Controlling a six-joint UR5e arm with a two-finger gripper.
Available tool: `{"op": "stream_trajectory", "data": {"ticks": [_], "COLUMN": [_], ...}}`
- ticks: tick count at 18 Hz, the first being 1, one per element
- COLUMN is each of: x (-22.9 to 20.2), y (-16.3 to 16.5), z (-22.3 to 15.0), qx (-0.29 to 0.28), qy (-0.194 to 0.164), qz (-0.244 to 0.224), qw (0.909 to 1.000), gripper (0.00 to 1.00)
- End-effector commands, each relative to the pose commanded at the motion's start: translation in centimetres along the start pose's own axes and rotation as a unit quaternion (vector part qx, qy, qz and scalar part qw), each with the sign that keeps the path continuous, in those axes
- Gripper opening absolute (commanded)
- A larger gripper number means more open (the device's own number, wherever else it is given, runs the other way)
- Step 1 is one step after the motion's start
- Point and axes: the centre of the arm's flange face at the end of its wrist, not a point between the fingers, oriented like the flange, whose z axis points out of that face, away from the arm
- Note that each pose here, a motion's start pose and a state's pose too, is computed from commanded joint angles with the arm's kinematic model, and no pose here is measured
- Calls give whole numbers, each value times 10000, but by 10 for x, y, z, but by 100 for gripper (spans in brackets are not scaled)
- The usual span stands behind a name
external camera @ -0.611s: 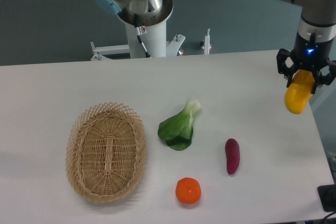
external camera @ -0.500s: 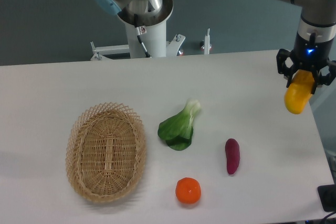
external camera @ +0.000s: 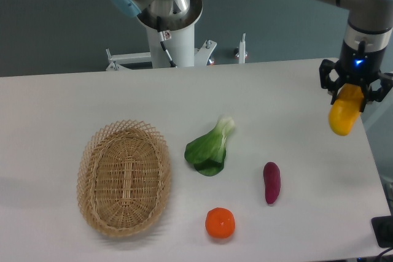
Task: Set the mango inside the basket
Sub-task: 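Carry the held yellow mango over the bok choy toward the wicker basket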
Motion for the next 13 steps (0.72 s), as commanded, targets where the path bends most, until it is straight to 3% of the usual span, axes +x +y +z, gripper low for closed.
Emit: {"op": "stream_trajectory", "data": {"ticks": [4, 9, 13], "x": [44, 129, 201], "y": [-48, -119, -160], "z": [10, 15, 32], "qx": [37, 216, 245], "qy": [136, 264, 436], "qz": [-520, -1183, -1425], "qw": [9985, 9924, 9885], "gripper": [52, 52, 52]}}
